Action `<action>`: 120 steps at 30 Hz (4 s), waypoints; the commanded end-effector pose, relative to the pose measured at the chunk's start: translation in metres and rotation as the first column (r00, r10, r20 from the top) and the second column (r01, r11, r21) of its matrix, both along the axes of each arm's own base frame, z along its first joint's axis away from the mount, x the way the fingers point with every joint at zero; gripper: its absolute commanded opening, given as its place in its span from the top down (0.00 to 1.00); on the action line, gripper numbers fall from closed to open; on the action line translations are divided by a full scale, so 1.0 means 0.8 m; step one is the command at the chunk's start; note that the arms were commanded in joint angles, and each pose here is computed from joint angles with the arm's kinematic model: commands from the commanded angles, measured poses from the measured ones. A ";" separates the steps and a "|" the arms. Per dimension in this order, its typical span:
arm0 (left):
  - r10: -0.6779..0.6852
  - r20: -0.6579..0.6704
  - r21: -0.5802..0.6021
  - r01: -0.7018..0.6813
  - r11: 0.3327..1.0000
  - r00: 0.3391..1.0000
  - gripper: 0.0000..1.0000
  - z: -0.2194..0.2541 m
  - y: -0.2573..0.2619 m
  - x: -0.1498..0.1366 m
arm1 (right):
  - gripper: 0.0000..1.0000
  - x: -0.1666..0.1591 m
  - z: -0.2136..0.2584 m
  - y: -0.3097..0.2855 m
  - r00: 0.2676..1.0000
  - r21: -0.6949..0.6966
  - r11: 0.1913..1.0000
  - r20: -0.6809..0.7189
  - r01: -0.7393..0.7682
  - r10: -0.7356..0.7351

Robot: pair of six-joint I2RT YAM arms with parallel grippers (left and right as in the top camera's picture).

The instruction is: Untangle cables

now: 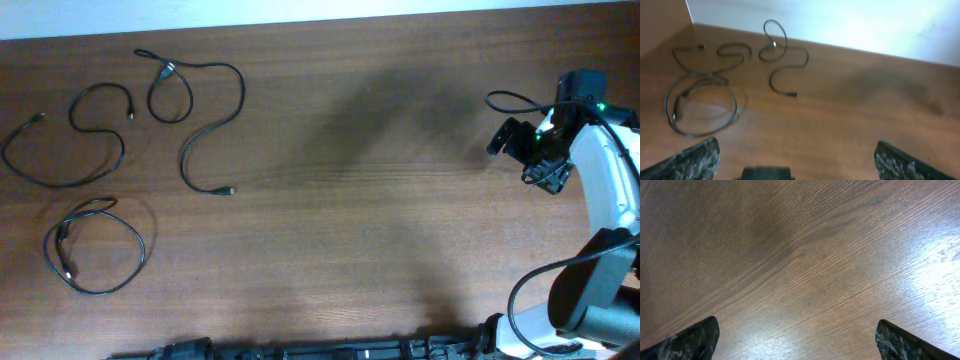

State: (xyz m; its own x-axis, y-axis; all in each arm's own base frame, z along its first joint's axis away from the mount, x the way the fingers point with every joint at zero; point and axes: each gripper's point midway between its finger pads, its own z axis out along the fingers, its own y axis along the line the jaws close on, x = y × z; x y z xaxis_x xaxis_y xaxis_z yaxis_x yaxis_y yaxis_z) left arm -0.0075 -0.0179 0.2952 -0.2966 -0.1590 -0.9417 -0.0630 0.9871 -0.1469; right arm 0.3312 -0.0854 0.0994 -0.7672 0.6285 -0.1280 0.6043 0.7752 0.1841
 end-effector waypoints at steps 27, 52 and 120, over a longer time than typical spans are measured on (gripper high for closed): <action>0.116 0.363 0.004 -0.126 0.992 0.925 0.01 0.004 0.055 0.245 | 0.01 0.002 0.000 -0.002 1.000 -0.008 1.000 -0.003 0.005 -0.005; 0.242 0.245 -0.126 -0.217 0.968 0.939 0.01 -0.166 0.082 0.311 | 0.01 0.002 0.000 -0.002 1.000 -0.007 1.000 -0.003 0.005 -0.005; 0.153 0.232 -0.127 -0.126 0.984 0.961 0.01 -0.172 0.057 0.315 | 0.01 0.002 0.000 -0.002 1.000 -0.007 1.000 -0.003 0.005 -0.005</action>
